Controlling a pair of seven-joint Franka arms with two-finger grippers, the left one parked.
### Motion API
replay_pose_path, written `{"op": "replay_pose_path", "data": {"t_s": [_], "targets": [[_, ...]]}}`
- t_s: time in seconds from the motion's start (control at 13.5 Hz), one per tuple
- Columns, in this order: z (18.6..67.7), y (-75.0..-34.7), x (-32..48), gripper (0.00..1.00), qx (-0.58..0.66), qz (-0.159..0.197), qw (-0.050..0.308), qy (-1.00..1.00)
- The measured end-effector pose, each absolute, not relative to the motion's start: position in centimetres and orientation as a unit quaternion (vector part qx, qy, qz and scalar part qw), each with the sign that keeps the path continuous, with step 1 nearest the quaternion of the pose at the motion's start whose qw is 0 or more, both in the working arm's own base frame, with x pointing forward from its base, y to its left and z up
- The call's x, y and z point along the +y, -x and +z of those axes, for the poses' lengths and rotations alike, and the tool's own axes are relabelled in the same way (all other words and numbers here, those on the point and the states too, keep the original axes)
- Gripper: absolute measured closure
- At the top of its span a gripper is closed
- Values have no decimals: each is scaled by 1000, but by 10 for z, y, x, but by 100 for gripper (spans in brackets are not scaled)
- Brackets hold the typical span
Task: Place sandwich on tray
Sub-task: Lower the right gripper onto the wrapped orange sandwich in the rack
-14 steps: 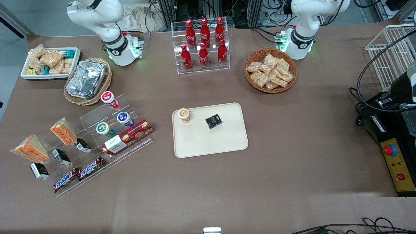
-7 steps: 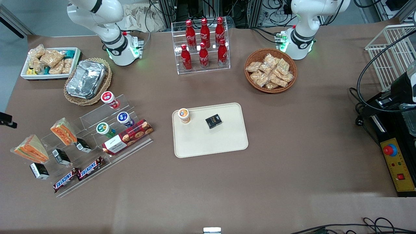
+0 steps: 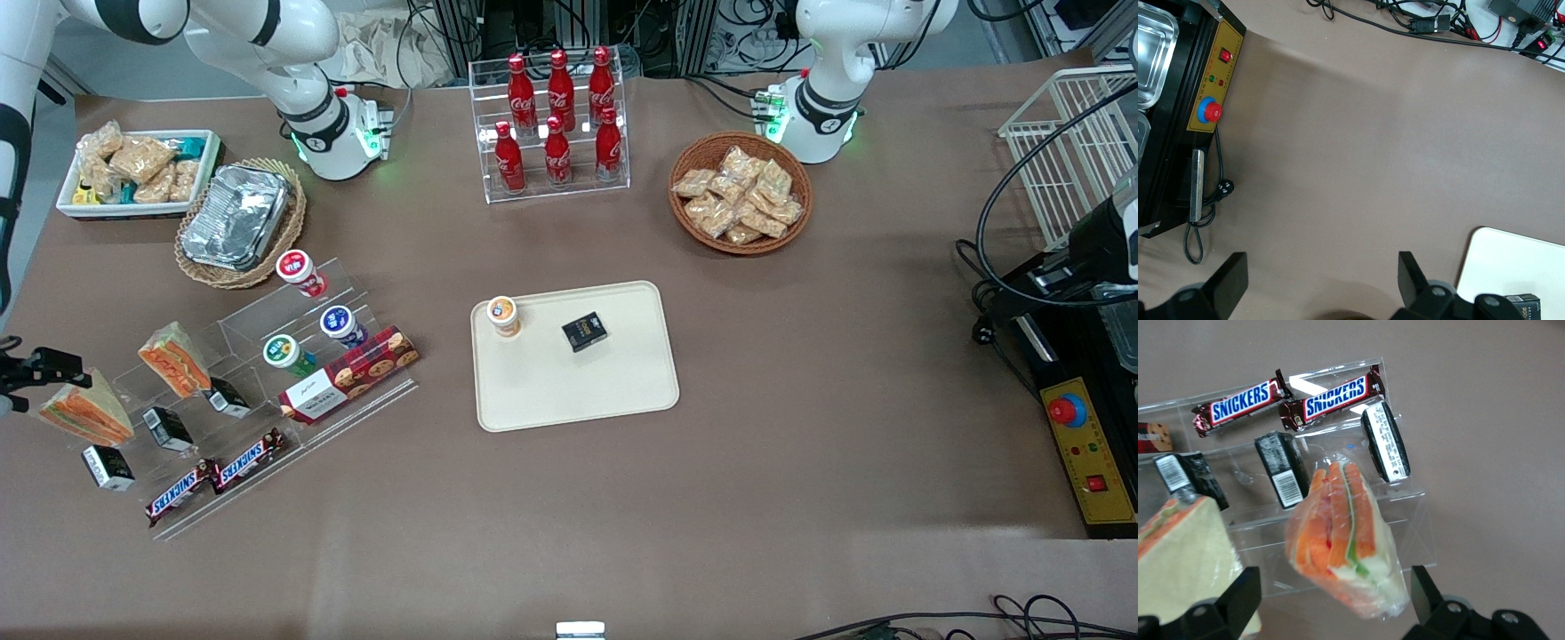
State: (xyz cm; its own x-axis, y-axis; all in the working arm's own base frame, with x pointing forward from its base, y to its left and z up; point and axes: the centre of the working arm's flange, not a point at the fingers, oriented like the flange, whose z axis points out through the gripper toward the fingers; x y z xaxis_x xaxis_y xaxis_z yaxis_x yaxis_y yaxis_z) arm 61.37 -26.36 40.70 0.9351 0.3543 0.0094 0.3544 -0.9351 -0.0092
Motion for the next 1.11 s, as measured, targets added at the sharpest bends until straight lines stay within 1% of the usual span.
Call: {"op": "replay_pose_path", "data": {"t_s": [0.22,0.44,0.52,0.67,0.74,0.81,0.89,1.04,1.11], "targets": [[394,-619,-266,0,-190,-8,-4,982],[377,-622,-266,1,-188,-7,6,982],[373,-622,-267,4,-187,-4,7,982],[368,-622,-267,26,-187,0,9,982],[367,-622,-267,38,-187,0,9,982],[367,-622,-267,48,-188,0,9,982],[367,-622,-267,55,-188,0,9,982],[368,-622,-267,62,-190,-1,9,982],[370,-622,-266,68,-192,-2,9,981]]}}
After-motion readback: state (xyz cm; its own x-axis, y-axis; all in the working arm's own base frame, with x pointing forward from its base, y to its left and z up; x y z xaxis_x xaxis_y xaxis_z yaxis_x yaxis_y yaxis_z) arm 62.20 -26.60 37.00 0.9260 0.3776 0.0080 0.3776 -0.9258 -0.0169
